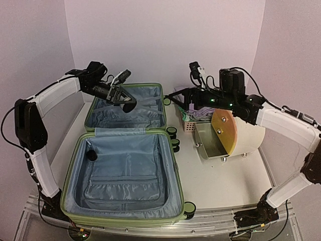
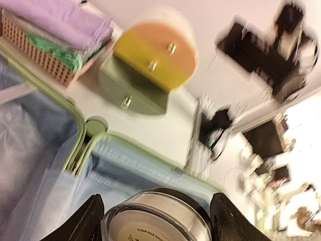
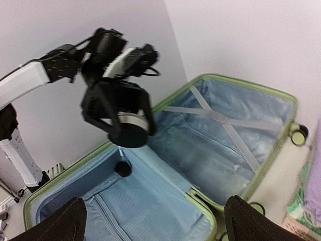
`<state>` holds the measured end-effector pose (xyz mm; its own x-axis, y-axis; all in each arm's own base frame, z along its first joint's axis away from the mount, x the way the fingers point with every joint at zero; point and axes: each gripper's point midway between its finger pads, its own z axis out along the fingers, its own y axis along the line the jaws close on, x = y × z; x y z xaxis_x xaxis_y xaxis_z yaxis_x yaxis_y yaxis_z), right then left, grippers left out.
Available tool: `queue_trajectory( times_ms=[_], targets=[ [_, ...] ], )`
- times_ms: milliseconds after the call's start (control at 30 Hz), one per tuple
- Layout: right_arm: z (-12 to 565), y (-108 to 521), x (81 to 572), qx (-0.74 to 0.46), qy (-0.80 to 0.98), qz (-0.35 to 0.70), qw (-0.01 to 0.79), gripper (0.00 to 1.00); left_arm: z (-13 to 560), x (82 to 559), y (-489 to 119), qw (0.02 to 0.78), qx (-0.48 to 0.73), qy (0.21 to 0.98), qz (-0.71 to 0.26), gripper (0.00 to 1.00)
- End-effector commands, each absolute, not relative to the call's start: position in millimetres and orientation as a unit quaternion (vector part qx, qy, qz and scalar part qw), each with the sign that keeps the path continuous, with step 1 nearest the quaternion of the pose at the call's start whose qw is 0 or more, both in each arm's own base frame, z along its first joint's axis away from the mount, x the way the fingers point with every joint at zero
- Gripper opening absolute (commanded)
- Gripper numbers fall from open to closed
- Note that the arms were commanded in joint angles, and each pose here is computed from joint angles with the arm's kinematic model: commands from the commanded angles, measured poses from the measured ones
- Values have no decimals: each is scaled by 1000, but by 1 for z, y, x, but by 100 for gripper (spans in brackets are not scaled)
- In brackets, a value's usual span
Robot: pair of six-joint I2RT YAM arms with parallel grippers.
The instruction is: Open, take out, and arrange the luggage
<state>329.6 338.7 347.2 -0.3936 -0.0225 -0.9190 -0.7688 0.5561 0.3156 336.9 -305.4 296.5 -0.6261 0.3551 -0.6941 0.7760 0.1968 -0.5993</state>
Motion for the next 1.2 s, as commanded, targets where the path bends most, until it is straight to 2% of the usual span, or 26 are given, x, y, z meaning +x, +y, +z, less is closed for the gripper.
queue_trajectory(
  times_ms=[0, 67, 167, 200, 300, 400, 500, 667, 1167],
  targets=[
    [390, 391, 290, -364, 620, 423, 551, 97, 395, 292, -318, 204, 398, 612, -652, 47],
    [388, 400, 285, -393, 603, 409, 561, 97, 400, 286, -316, 202, 406, 597, -662, 47],
    [389, 403, 291, -398, 597, 381, 584, 96, 401, 289, -316, 200, 386, 613, -660, 45],
    [394, 401, 301, -372, 601, 341, 620, 97, 402, 294, -316, 205, 366, 628, -656, 45],
    [412, 403, 295, -343, 555, 314, 690, 98, 410, 305, -316, 237, 330, 648, -644, 45],
    [418, 404, 310, -300, 539, 296, 729, 98, 427, 315, -316, 281, 303, 648, -639, 45],
    [432, 415, 314, -295, 511, 304, 748, 98, 430, 320, -316, 288, 289, 652, -639, 45],
    [431, 450, 315, -317, 493, 328, 741, 98, 430, 319, -316, 291, 287, 646, -644, 46],
    [415, 495, 325, -343, 482, 356, 724, 98, 431, 316, -316, 291, 296, 636, -650, 46]
  ],
)
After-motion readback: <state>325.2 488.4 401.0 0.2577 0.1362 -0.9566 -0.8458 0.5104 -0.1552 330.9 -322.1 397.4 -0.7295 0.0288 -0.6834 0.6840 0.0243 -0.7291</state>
